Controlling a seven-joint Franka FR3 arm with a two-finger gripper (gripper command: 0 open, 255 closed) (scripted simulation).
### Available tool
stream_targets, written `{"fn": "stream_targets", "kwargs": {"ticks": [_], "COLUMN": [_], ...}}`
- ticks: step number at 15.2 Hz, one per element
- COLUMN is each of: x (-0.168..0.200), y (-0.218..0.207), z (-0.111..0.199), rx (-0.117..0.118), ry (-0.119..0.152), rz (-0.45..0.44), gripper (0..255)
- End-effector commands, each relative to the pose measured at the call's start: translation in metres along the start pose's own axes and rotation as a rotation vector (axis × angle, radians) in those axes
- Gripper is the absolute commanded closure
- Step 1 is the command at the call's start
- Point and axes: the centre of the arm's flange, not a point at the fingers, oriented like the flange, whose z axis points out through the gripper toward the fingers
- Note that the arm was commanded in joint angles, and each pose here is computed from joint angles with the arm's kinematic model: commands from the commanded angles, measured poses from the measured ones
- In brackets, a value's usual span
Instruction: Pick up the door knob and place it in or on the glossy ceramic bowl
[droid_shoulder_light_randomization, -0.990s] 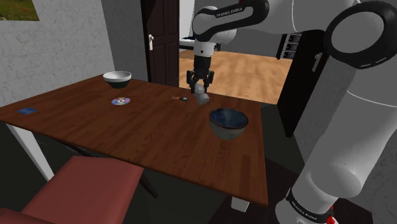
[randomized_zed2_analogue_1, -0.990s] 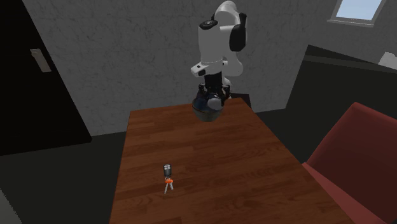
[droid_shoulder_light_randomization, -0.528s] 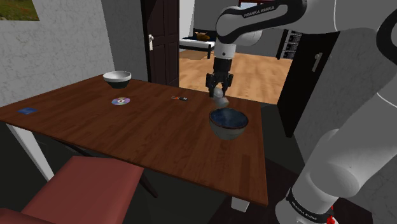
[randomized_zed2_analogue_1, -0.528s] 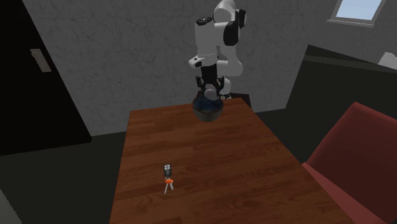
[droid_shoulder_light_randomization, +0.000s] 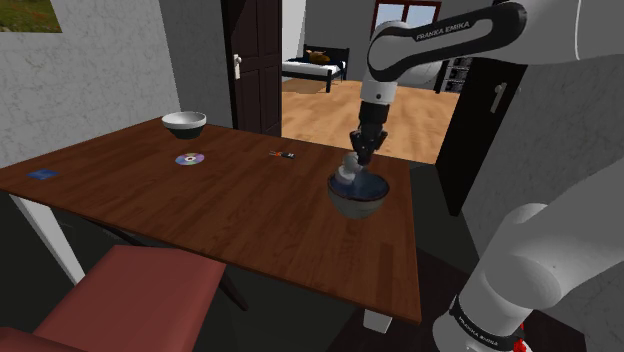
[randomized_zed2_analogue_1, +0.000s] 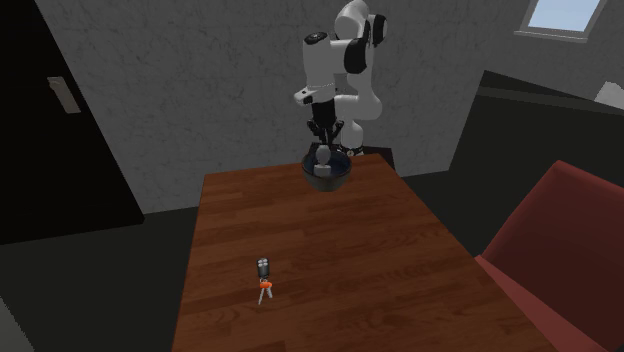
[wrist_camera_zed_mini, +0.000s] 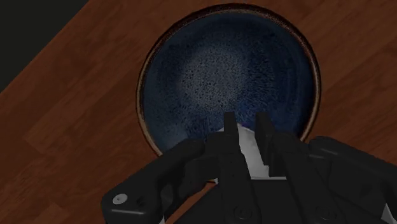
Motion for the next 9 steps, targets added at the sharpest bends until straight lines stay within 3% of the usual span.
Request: {"fn": "stream_targets", "kwargs": {"ticks": [1,4,5,8,9], "x": [-0.001,0.000,0.000,0.046,0.049], "y": [0.001,0.002,0.002,-0.012,-0.013], "z": [0.010,0.015,0.015,0.007,0.007], "rx": [0.000,0.000,0.000,-0.095,-0.101], "ry": [0.000,0.000,0.000,-0.047,-0.050], "rz": [0.000,0.000,0.000,0.078,0.083], "gripper": [255,255,0,0,0]}}
